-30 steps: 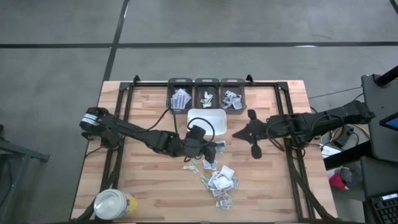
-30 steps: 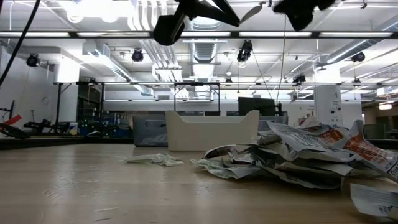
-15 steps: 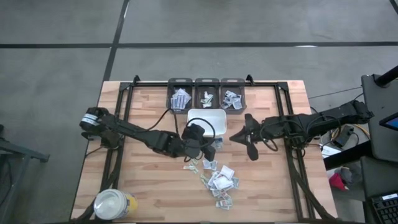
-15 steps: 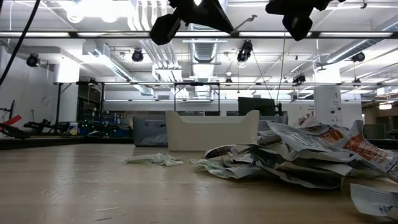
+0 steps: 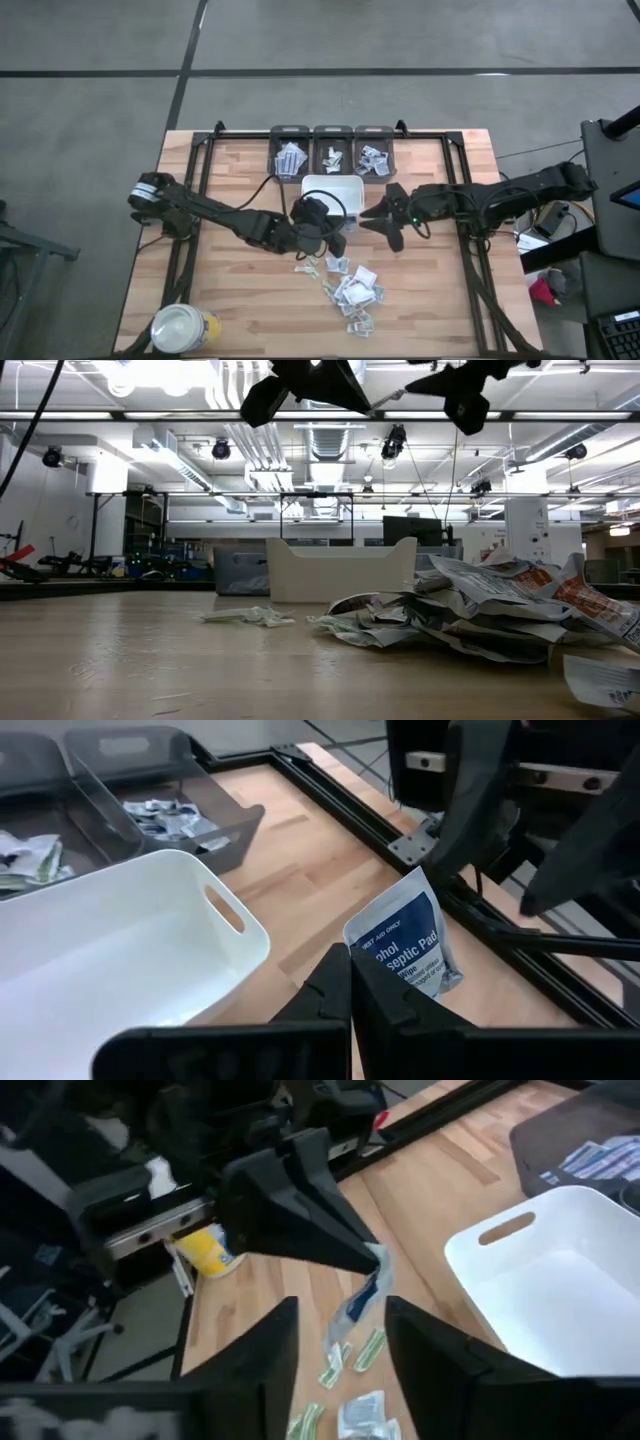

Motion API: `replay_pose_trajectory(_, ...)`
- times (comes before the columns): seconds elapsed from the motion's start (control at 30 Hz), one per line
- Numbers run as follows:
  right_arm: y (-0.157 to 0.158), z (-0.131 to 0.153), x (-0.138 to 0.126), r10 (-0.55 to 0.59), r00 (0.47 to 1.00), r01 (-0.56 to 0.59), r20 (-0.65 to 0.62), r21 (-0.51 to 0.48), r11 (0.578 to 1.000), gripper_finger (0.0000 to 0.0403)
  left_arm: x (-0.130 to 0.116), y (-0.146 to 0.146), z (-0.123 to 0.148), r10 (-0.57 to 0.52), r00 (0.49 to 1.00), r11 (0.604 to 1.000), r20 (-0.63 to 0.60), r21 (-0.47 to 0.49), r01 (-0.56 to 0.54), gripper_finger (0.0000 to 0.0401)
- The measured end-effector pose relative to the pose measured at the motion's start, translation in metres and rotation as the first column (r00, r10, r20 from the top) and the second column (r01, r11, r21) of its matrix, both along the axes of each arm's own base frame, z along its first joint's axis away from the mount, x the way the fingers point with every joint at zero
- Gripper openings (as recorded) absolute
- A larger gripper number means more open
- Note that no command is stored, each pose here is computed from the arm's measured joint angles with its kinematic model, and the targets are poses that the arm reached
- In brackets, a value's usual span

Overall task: Pick & Place First Aid Supplies
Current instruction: Put the white alcohol pad into the right black bin

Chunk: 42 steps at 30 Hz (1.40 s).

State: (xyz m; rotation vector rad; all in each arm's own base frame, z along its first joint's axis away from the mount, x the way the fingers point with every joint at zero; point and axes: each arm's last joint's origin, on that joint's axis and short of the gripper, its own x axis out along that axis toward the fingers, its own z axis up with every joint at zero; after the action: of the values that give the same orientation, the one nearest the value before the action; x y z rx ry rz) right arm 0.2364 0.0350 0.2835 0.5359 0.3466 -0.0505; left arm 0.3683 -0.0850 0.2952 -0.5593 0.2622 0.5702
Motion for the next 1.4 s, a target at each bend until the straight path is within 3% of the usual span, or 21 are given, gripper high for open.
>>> replay_pose_trajectory(0.33, -0.007, -0.009, 0.011, -0.046, 0.999, 0.047, -0.027, 0.042, 0.998, 0.0206, -0.002, 0.000, -0.002, 0.028, 1.000, 1.000, -0.013, -0.006, -0.028, 0.0000)
replay_pose_trajectory(0.8, -0.018, -0.019, 0.020, -0.092, 0.994, 0.094, -0.061, 0.031, 0.995, 0.0206, -0.001, 0.000, -0.001, 0.031, 0.999, 0.999, 0.008, -0.014, -0.031, 0.0000)
replay_pose_trajectory(1.03, -0.017, -0.020, 0.022, -0.090, 0.994, 0.092, -0.054, 0.029, 0.995, 0.0153, -0.001, 0.000, -0.001, 0.034, 0.999, 0.999, 0.011, -0.019, -0.033, 0.0000)
replay_pose_trajectory(1.27, -0.017, -0.020, 0.022, -0.070, 0.996, 0.069, -0.051, -0.024, 0.997, 0.0027, -0.001, 0.000, -0.001, 0.042, 0.999, 0.999, 0.017, -0.034, -0.041, 0.0000)
replay_pose_trajectory(1.4, -0.017, -0.020, 0.022, -0.062, 0.997, 0.061, -0.049, -0.038, 0.997, 0.0010, -0.001, 0.000, -0.001, 0.044, 0.999, 0.998, 0.020, -0.038, -0.043, 0.0000)
